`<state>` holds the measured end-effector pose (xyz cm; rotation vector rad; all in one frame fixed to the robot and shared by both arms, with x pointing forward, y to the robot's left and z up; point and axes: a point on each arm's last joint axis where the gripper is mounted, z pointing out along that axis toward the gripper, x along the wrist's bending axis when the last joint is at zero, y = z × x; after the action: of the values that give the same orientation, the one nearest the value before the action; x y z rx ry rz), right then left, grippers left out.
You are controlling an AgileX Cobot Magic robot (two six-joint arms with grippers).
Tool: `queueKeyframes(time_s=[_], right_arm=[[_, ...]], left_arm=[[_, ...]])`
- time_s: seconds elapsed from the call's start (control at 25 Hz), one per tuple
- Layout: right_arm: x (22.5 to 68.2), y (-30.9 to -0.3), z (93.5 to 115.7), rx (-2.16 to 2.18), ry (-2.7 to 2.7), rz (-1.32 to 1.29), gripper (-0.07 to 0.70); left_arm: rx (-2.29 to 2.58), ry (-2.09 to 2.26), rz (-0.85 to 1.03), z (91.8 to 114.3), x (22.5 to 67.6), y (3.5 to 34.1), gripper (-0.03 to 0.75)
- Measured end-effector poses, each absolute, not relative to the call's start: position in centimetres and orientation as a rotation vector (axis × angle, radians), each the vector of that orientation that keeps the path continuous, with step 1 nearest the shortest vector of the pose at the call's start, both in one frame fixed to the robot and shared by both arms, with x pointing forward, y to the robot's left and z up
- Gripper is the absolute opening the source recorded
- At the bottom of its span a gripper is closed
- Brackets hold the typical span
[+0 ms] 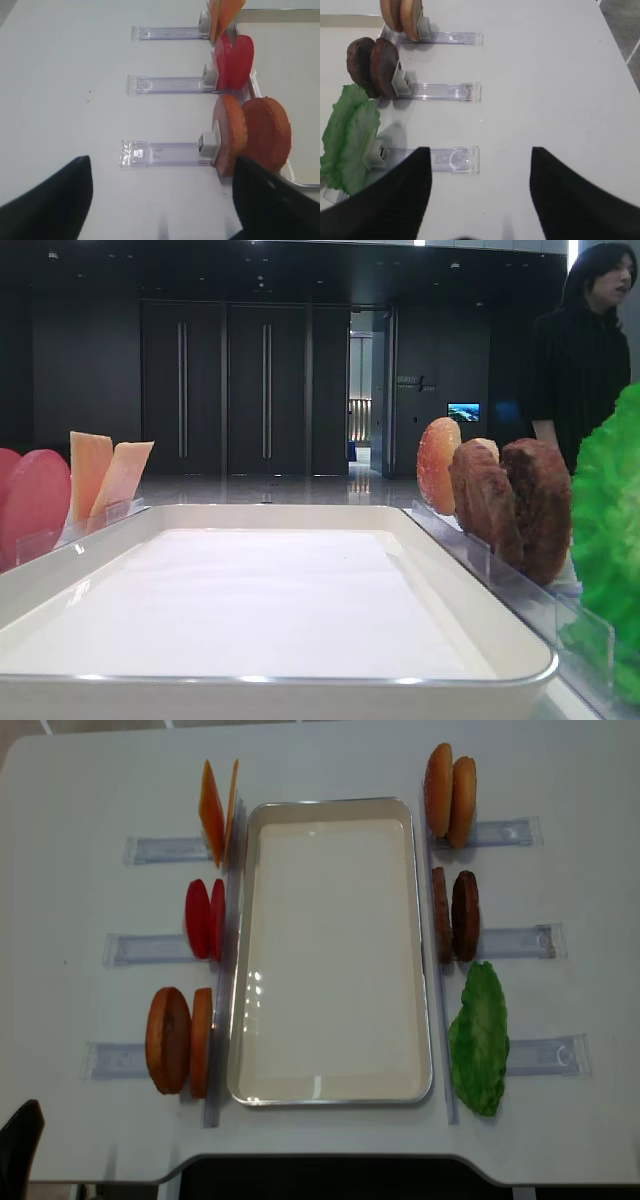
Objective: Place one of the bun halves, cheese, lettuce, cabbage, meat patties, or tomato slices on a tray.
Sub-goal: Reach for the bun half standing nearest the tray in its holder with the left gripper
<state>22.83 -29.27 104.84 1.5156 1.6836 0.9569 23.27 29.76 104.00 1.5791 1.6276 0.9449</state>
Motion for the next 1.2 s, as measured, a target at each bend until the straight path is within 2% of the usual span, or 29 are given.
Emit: queueKeyframes(time_s=[0.44,0.6,0.88,1.2], right_arm=[[22.8,-29.3,104.8,1.516,1.684,0.957,0.415],[22.8,-29.3,104.8,1.516,1.684,0.957,0.415],[22.8,-29.3,104.8,1.516,1.684,0.957,0.415],[22.8,-29.3,104.8,1.516,1.684,0.957,0.415]], left_arm=[[1.578,1.626,0.941,104.0,23.3,29.7,0.547],[1.583,1.630,0.936,104.2,23.1,29.7,0.539],[1.601,1.688,0.871,106.1,23.4,29.7,0.538],[1.708,1.847,0.693,108.0,27.9,30.1,0.538]])
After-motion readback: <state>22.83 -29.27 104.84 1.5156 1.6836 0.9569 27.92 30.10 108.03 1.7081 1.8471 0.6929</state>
